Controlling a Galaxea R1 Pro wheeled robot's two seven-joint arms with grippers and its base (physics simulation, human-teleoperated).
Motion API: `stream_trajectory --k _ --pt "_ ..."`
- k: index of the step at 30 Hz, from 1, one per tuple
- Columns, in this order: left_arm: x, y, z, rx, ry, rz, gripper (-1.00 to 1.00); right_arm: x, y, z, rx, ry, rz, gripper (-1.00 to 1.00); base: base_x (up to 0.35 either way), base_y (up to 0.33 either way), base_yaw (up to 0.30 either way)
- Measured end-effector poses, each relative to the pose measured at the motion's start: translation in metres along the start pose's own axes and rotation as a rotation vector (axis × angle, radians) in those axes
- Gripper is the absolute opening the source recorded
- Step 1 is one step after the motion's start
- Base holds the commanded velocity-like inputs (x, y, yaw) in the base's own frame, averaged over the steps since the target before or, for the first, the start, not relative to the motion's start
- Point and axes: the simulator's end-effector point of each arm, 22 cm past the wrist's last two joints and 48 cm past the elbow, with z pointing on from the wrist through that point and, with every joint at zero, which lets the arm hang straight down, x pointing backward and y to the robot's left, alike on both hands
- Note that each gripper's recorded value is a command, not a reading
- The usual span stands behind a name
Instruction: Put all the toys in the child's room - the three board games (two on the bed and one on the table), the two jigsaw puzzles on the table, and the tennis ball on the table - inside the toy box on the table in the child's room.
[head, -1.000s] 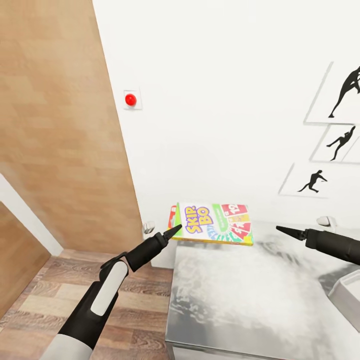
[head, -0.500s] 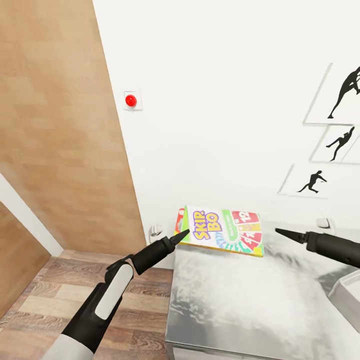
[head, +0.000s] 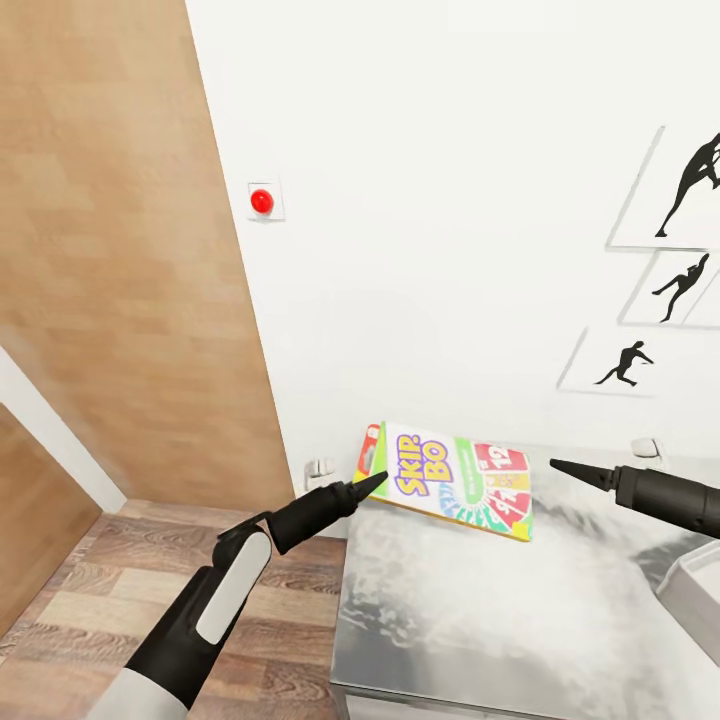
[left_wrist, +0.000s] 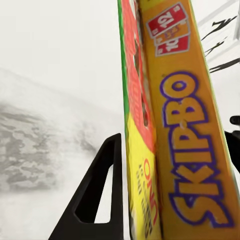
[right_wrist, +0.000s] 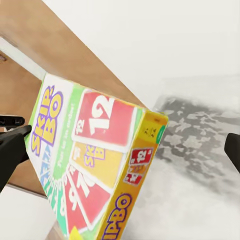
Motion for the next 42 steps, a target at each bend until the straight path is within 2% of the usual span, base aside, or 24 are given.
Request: stream_trajectory --k 11,18,42 --pt "0.004 -0.003 0.000 0.015 0.014 0.026 -1.00 0.005 0.004 0.005 -0.016 0.018 0.002 1.00 0.000 0.000 0.000" --pt "0.003 -0.007 0.002 0.027 0.009 0.017 -1.00 0.009 0.005 0.008 -0.023 0.028 0.006 1.00 0.000 0.000 0.000" --pt "-0.014 -0.014 0.001 0.062 -0.069 -0.016 -1.00 0.021 0.007 0.014 -0.038 0.042 0.028 1.00 0.000 0.000 0.000"
